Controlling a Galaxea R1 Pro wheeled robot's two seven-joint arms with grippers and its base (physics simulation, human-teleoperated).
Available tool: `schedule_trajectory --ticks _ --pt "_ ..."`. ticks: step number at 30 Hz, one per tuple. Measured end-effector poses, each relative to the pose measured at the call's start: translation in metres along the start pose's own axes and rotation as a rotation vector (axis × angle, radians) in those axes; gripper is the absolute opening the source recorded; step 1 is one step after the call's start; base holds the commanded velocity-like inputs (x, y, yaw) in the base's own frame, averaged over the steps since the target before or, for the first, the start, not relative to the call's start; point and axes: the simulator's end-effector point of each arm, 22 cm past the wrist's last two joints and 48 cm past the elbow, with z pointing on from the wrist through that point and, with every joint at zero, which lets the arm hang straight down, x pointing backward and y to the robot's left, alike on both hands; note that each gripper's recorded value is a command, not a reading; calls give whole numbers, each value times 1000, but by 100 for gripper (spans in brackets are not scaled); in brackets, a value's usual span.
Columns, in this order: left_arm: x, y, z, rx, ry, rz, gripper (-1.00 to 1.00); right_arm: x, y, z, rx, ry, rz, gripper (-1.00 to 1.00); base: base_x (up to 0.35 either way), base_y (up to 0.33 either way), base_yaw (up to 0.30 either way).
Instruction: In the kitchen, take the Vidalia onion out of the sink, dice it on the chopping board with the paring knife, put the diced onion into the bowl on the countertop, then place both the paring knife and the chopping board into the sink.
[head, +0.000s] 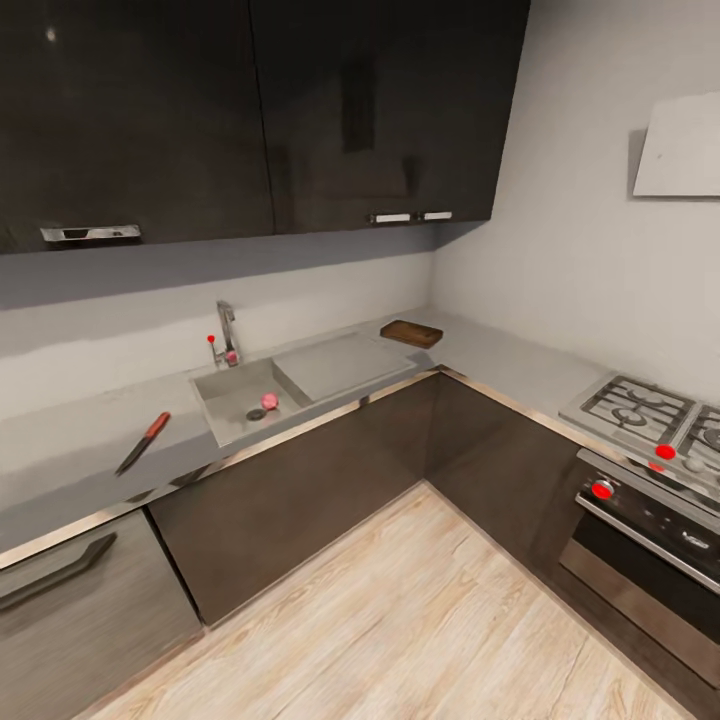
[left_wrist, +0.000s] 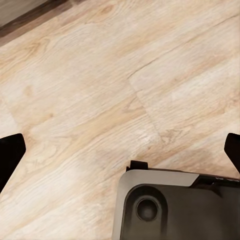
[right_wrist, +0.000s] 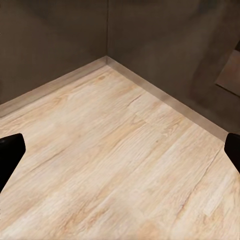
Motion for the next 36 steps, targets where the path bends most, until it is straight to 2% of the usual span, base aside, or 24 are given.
schedule_trajectory --ticks 15,18,20,21,22,24,27,28,29,30,32,36 --pt "1 -1 0 1 2 -1 100 -2 0 1 4 -7 3 100 0 0 0" --pt "1 -1 0 1 3 0 100 8 -2 7 9 56 -26 100 0 0 0" --pt "2 -1 0 1 5 0 100 6 -1 18 15 81 -44 100 0 0 0" --pt "3 -1 -1 2 8 1 100 -9 0 42 28 101 -66 100 0 0 0" --pt "3 -1 -1 2 8 1 100 -22 2 53 32 90 -69 100 0 0 0" --pt "4 -3 -1 5 8 5 100 -53 2 83 51 116 -96 100 0 0 0" --pt "4 -6 -1 14 9 15 100 -103 -3 111 85 152 -127 100 0 0 0" --pt "5 -8 -1 19 10 19 100 -135 -6 120 105 163 -136 100 0 0 0" --pt "6 -9 -1 21 12 20 100 -186 -10 128 126 124 -121 100 0 0 0" --pt "8 -10 -2 22 16 21 100 -204 -12 129 134 110 -117 100 0 0 0" --pt "14 -11 -3 23 29 21 100 -291 -21 136 171 57 -125 100 0 0 0" --pt "16 -11 -3 24 34 22 100 -366 -23 141 200 26 -140 100 0 0 0"
